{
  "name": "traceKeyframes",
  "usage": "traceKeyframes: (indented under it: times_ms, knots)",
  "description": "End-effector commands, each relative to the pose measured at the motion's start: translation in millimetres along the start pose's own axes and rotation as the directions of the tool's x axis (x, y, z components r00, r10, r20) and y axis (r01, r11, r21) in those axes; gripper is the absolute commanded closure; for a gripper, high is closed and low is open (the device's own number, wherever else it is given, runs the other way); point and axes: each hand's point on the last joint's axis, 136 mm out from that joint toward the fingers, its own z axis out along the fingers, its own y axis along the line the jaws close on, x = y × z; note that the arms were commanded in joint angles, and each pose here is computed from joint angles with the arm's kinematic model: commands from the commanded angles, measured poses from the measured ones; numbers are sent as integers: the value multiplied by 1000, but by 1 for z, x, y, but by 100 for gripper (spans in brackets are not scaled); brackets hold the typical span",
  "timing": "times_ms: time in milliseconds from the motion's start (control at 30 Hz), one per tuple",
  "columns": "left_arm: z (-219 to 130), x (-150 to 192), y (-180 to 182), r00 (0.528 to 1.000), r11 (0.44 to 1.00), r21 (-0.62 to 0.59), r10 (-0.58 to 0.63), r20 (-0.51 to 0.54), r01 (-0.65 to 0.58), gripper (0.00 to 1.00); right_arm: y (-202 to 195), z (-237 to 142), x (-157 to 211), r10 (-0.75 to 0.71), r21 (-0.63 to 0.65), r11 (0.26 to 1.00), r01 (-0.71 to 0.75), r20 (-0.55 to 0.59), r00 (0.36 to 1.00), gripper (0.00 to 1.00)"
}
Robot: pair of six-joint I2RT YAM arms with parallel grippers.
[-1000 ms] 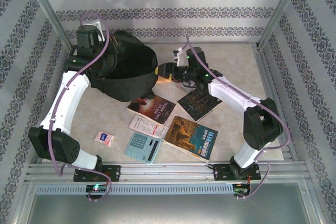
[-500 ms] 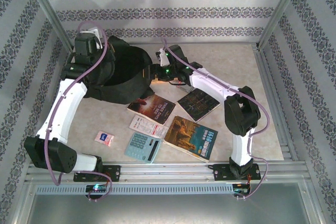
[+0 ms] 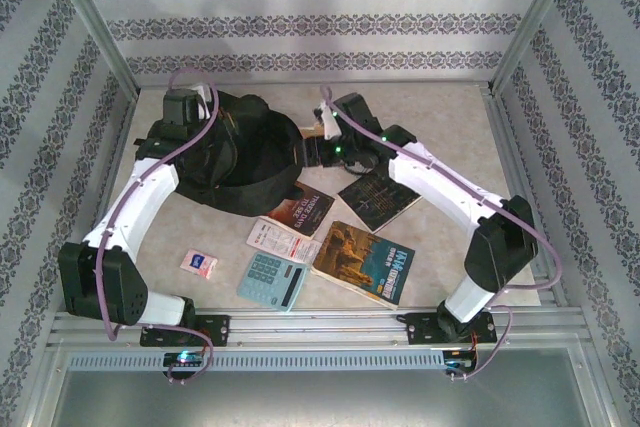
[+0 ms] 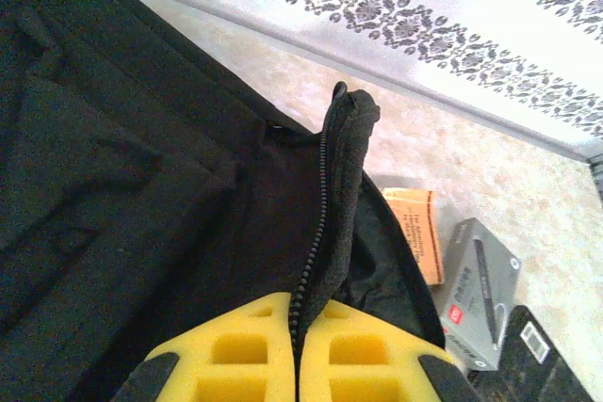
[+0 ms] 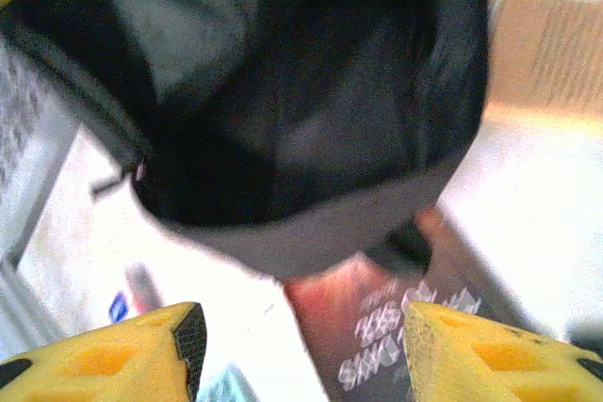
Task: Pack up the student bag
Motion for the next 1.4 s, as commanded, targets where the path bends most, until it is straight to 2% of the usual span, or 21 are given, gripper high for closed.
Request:
traceKeyframes:
  times_ms: [0,133,300,500,633,900,1167,1300,1367]
  knots:
    - [3,-11,-15,997,993,101,-58,47,53,100,7,-3,98,51,10,999,-50,-321,946,41]
    - [6,-9,-21,993,982,166,-102,61,90,100,21,-12,165,126,22,991,-132,-494,861,36]
    - [17,1,-22,983,961,225,-177,47,162,100,21,-6,219,269,68,956,-284,-585,765,36]
    - [16,5,-18,983,962,225,-172,62,154,100,34,18,245,307,107,945,-310,-620,722,35]
    - [12,8,-16,982,963,219,-175,71,156,100,28,42,254,336,157,938,-308,-624,705,36]
    - [5,5,-14,980,966,213,-170,103,145,100,40,81,254,283,126,955,-270,-668,688,41]
    - [5,5,-15,979,964,221,-174,101,149,100,52,106,193,274,68,954,-292,-590,759,55]
    - [5,5,-15,980,964,223,-173,103,146,100,55,115,170,263,44,956,-290,-564,783,56]
    - [5,5,-15,980,965,219,-171,104,146,100,43,116,164,259,81,963,-257,-546,797,56]
